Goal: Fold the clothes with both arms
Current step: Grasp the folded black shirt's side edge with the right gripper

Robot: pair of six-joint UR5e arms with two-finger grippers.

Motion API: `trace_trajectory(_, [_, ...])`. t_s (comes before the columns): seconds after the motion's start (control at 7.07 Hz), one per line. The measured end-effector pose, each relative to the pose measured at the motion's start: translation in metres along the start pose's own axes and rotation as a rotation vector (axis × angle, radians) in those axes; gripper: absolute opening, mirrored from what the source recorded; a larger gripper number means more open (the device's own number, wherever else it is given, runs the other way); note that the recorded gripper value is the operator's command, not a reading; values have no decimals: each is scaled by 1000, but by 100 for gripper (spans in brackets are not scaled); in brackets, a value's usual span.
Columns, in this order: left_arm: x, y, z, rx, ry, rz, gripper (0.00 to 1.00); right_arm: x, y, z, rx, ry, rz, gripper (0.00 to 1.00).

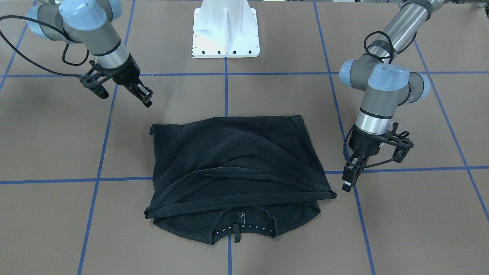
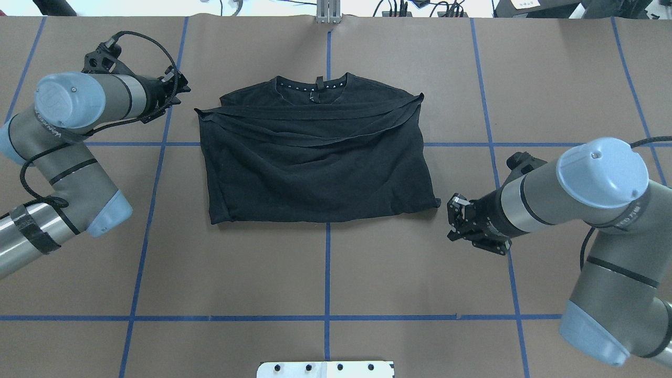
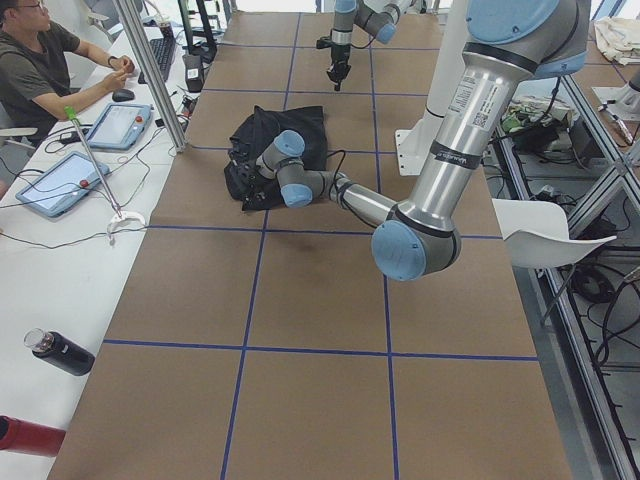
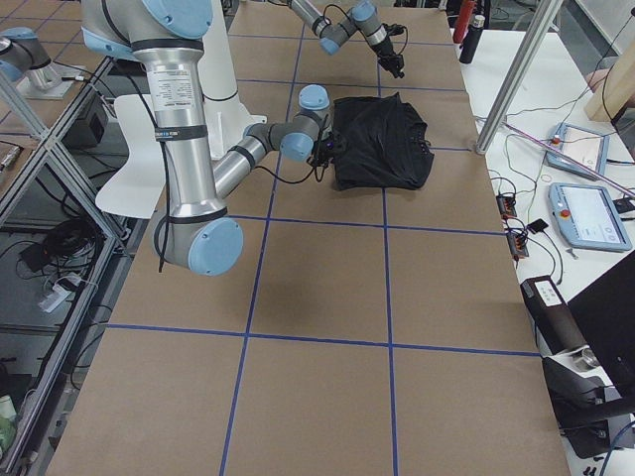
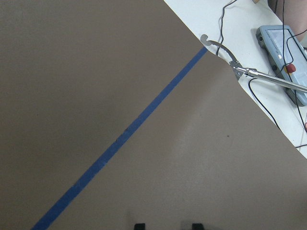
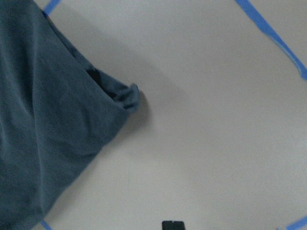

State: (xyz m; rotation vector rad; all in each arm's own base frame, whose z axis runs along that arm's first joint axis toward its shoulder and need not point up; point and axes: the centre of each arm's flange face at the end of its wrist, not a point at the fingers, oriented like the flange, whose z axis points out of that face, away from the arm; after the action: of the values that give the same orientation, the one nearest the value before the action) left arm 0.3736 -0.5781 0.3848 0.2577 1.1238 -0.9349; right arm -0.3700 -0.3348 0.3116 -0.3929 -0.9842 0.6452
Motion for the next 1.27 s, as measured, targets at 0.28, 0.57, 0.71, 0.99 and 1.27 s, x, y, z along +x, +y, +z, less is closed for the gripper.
trace_trajectory(0.28, [1,1,-2,-6,6,1,43,12,27,1,-74,35,37,30])
trace_trajectory(0.57, [0,0,-1,-5,3,1,43,-10,3,19,53,-13,67,54])
trace_trajectory(0.71, [-2,0,-1,-4,1,1,43,-32,-15,27,122,-47,88,70])
trace_trajectory(0.99, [-4,0,0,-2,-2,1,43,-63,-49,51,233,-66,125,74])
trace_trajectory(1.27, [-4,1,-1,-3,-1,0,43,-65,-70,72,288,-42,147,73])
